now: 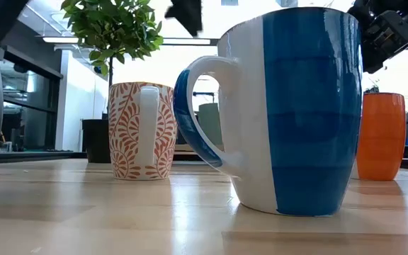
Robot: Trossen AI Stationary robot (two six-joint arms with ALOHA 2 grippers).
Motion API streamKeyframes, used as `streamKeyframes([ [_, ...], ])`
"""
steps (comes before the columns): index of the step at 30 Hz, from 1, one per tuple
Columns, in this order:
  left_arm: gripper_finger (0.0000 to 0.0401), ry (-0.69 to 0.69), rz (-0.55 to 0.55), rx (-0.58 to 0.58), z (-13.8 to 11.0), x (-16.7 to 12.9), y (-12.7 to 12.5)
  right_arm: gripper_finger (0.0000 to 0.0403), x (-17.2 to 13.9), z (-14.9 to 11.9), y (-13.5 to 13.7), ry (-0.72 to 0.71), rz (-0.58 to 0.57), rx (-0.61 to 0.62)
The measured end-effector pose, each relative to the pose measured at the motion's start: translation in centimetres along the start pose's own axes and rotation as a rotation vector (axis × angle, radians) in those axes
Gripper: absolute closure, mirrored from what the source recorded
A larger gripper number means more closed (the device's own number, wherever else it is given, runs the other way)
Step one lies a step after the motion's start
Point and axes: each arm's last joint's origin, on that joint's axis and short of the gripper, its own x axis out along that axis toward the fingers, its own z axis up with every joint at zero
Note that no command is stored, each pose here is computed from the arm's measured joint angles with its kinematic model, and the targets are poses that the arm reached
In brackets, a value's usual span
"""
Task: Place coffee mugs
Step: Put the light green mug on the shelf
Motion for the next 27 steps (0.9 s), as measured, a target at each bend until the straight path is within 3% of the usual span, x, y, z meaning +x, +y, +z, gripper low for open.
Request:
streamKeyframes([
  [7, 0.0290, -0.055, -0.052, 0.185, -5.1, -5.9, -3.4, 0.0337, 0.0, 0.2, 0.0, -0.018, 0.000, 0.000],
  [12, 0.0290, -0.025, 0.096, 0.304, -10.2, -6.6, -3.5, 0.0337, 0.0, 0.2, 0.0, -0.020, 0.005, 0.000],
  [18, 0.0290, 0.132, 0.095, 0.133, -17.3, -4.4, -2.3, 0.0337, 0.0, 0.2, 0.0, -0.023, 0.012, 0.001],
  [21, 0.0291, 0.196, 0.071, 0.101, -21.1, -2.8, -1.7, 0.0337, 0.0, 0.4, 0.0, -0.041, 0.014, 0.003],
  [27, 0.0291, 0.047, -0.078, 0.057, -26.8, 0.9, -1.3, 0.0337, 0.1, 0.4, 0.0, -0.036, 0.013, 0.073],
])
